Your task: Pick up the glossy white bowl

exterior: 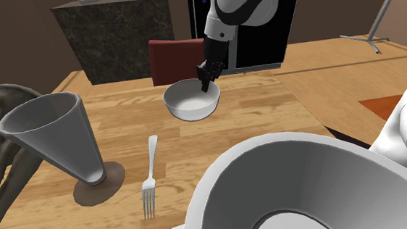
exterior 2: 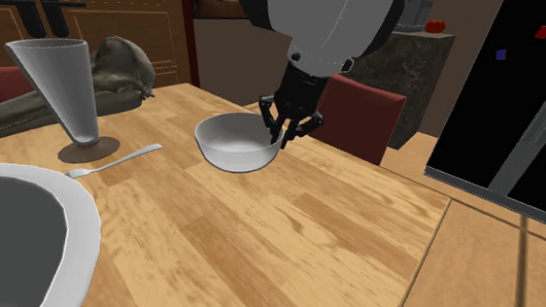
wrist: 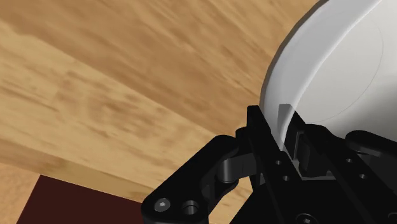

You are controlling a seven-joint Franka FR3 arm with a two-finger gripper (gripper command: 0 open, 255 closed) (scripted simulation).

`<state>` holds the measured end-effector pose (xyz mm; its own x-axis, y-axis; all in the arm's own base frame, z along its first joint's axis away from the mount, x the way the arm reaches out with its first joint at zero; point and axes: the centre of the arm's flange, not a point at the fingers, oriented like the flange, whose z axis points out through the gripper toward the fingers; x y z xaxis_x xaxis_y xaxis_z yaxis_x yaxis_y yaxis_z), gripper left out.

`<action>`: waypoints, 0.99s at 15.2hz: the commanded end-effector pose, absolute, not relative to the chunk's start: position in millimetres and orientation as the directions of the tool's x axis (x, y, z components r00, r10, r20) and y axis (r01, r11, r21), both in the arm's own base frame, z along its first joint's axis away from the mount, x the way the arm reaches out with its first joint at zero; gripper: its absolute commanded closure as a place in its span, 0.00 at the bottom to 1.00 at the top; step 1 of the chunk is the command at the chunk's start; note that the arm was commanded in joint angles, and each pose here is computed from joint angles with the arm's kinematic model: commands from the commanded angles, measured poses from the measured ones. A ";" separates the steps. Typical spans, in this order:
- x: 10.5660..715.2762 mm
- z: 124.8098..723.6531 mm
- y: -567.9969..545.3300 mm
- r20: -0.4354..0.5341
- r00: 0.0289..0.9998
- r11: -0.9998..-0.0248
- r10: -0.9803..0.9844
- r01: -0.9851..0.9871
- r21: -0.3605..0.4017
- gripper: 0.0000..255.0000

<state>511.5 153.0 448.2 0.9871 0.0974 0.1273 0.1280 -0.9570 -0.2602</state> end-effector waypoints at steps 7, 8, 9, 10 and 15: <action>511.2 468.6 153.0 0.126 0.987 -0.957 0.098 0.128 -0.260 1.00; 511.2 473.9 153.0 0.126 0.987 -0.957 0.098 0.128 -0.260 1.00; 511.2 479.2 153.0 0.126 0.987 -0.957 0.098 0.128 -0.260 1.00; 511.2 484.5 153.0 0.126 0.987 -0.957 0.098 0.128 -0.260 1.00; 511.2 510.9 153.0 0.126 0.987 -0.957 0.098 0.128 -0.260 1.00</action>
